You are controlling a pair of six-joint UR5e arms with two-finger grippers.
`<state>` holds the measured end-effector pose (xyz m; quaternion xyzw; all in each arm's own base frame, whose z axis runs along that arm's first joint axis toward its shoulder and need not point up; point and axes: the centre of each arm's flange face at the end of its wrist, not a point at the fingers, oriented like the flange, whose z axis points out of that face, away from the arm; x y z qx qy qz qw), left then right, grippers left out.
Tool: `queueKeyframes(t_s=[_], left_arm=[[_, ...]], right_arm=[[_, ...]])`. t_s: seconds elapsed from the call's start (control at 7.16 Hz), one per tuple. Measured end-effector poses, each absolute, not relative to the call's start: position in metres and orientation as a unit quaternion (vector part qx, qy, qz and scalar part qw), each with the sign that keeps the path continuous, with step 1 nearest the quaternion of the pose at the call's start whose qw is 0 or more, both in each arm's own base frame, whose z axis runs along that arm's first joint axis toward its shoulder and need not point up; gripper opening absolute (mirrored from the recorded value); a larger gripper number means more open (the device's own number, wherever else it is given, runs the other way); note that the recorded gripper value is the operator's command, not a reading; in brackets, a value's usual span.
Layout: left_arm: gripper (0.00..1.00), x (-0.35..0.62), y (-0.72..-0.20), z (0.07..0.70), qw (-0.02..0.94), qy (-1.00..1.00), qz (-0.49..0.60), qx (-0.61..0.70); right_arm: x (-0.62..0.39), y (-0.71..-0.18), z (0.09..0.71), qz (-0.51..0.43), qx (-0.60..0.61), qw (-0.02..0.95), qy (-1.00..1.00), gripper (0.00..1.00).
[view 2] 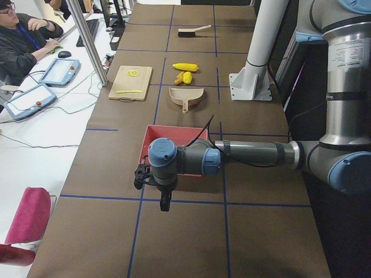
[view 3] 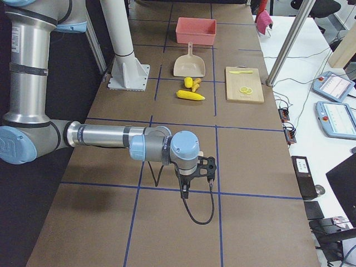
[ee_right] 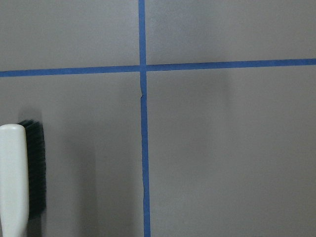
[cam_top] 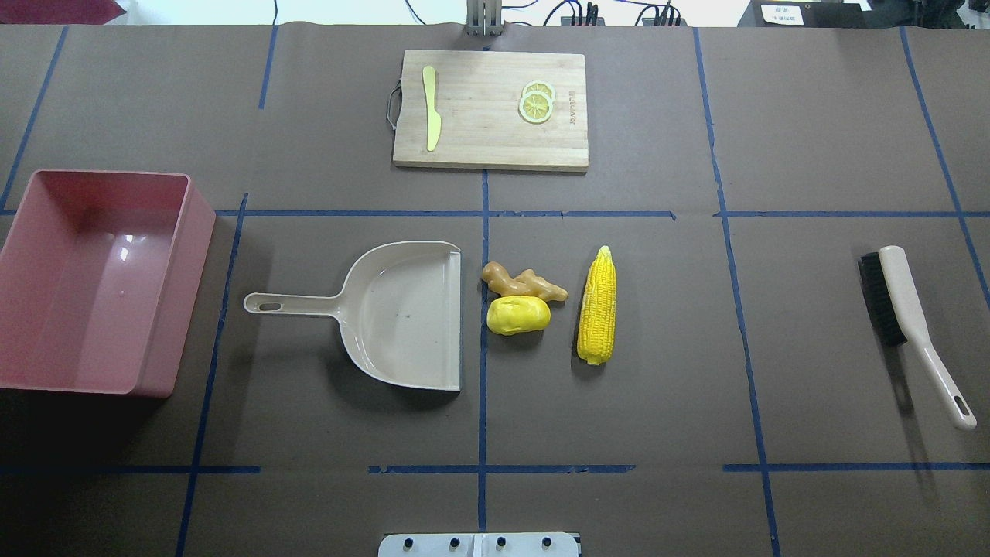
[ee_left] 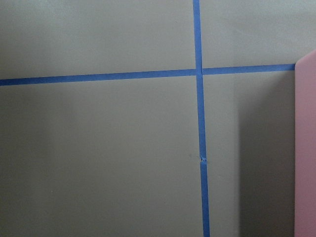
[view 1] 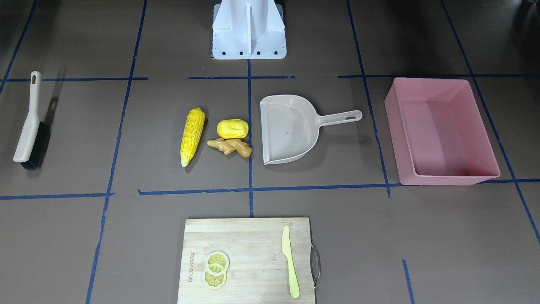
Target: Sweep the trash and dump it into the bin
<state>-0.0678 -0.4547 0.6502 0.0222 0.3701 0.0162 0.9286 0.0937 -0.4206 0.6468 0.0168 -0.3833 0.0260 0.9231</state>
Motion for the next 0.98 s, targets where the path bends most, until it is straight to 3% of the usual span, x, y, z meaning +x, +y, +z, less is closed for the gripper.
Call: queueKeyframes(t_s=[0.98], left_arm=[[1.0, -0.0677, -0.4551, 0.6464, 0.928, 0.37, 0.022, 0.03]], right_arm=[[0.0937, -0.4214, 0.6455, 0.03, 0.017, 0.923, -0.383, 1.0]])
